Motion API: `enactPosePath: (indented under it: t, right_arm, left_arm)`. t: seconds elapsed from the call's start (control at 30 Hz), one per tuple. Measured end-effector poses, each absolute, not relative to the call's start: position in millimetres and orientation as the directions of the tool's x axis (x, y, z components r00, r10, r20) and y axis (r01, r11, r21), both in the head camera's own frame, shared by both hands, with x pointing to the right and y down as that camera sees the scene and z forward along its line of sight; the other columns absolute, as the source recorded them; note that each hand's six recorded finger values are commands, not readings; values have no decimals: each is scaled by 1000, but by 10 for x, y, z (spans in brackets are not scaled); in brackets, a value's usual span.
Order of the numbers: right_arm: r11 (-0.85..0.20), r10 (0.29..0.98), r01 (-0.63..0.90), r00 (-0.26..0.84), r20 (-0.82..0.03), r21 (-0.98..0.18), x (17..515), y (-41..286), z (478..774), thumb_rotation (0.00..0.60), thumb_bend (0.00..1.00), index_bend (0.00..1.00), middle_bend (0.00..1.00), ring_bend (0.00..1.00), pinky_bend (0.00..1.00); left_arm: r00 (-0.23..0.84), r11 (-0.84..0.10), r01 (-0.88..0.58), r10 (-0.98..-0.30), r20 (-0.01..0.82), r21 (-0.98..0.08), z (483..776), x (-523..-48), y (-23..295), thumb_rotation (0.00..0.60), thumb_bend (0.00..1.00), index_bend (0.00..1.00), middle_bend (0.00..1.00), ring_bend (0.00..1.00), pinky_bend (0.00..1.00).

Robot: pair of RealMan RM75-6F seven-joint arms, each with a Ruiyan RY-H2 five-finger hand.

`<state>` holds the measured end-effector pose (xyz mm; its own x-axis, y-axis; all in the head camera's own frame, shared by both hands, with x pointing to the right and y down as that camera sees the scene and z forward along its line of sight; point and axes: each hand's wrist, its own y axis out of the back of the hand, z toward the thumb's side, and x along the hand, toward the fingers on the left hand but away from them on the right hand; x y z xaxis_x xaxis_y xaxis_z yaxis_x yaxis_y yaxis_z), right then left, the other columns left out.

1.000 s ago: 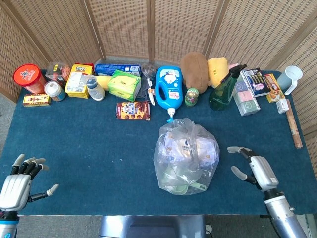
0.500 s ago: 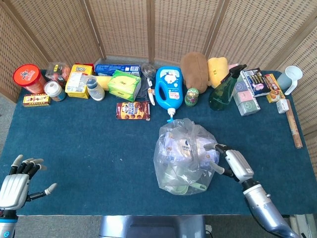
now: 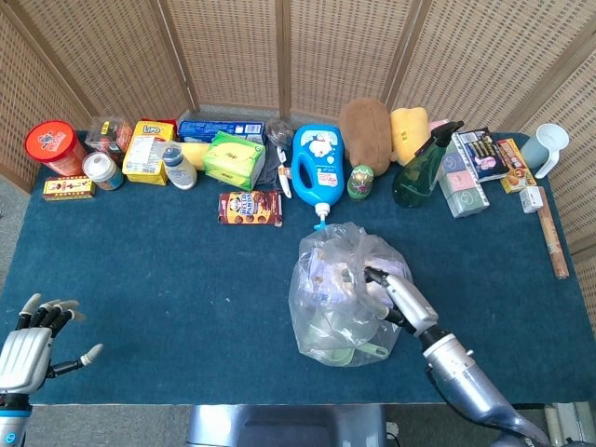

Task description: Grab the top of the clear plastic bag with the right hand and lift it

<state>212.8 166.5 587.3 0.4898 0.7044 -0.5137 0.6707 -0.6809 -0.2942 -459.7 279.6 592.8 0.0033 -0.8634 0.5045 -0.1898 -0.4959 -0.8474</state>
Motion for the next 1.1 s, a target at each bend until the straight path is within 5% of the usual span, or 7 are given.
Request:
enactPosePath:
  t: [0.53, 0.83, 0.97, 1.03, 1.1]
  right_arm:
    - [-662, 624, 749, 581, -523, 42, 1591, 1628, 5780, 0, 224, 263, 332, 295, 257]
    - [-473, 632, 813, 581, -512, 339, 1454, 1486, 5556, 0, 225, 386, 459, 473, 451]
    - [-282, 668, 823, 537, -515, 493, 1513, 1316, 5368, 2, 237, 442, 532, 556, 589]
    - [-205, 681, 819, 512, -523, 535, 1562, 1240, 5288, 51, 260, 466, 556, 590, 653]
    - [-137, 699, 813, 484, -527, 565, 1625, 1147, 5176, 174, 297, 501, 589, 647, 718]
  left_arm:
    - [-16, -510, -213, -851, 525, -833, 6054, -4728, 2849, 74, 140, 368, 266, 184, 39]
    - [-19, -509, -217, -851, 525, -833, 6081, -4749, 2852, 76, 140, 368, 266, 184, 39]
    - [-19, -507, -216, -852, 523, -835, 6081, -4756, 2860, 79, 140, 368, 267, 184, 39]
    - [-19, -507, -217, -852, 523, -834, 6081, -4755, 2863, 78, 140, 368, 267, 184, 39]
    - [-17, -507, -217, -853, 522, -834, 6081, -4752, 2865, 76, 140, 368, 267, 184, 39]
